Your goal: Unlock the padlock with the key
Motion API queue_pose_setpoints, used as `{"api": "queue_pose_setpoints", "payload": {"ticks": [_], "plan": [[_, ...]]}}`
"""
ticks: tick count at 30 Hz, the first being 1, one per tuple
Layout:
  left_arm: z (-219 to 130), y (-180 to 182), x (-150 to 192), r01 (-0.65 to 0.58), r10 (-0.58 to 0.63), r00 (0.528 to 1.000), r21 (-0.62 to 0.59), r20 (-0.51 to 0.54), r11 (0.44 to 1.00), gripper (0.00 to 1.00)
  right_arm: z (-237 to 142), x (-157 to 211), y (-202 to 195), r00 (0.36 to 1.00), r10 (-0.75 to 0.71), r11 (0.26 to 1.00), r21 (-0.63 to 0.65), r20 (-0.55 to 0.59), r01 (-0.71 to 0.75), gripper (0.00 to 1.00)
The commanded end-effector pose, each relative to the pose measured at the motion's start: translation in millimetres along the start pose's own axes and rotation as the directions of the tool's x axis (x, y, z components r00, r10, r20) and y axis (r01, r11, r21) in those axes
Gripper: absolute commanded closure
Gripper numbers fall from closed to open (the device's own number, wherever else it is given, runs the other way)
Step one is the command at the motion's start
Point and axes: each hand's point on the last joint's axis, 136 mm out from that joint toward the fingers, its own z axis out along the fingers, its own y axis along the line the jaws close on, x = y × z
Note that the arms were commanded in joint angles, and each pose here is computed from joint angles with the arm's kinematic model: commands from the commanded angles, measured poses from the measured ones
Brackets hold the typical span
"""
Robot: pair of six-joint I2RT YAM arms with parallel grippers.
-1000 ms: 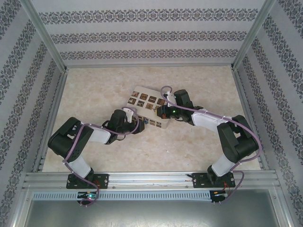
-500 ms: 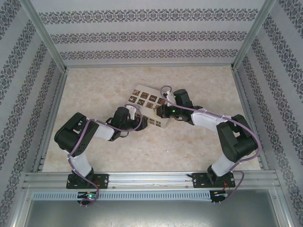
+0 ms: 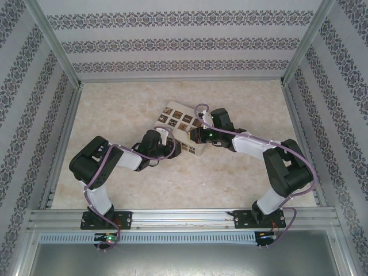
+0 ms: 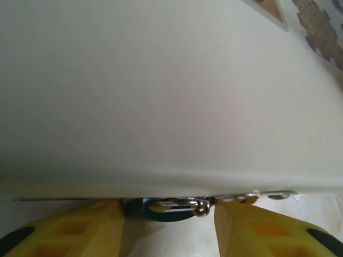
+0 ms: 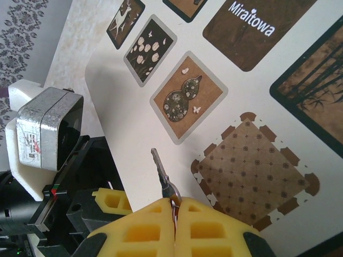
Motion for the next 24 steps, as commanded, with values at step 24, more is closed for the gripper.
{"api": "queue_pose_setpoints", "payload": {"ticks": [24], "plan": [[19.0,-22.9,-7.1,0.003,-0.003,1.0,0.007,0.003,1.0,0.77,0.8,23.7,-10.3,0.996,0.044,0.998,0.049,-0.073,-0.041,1.0]]}}
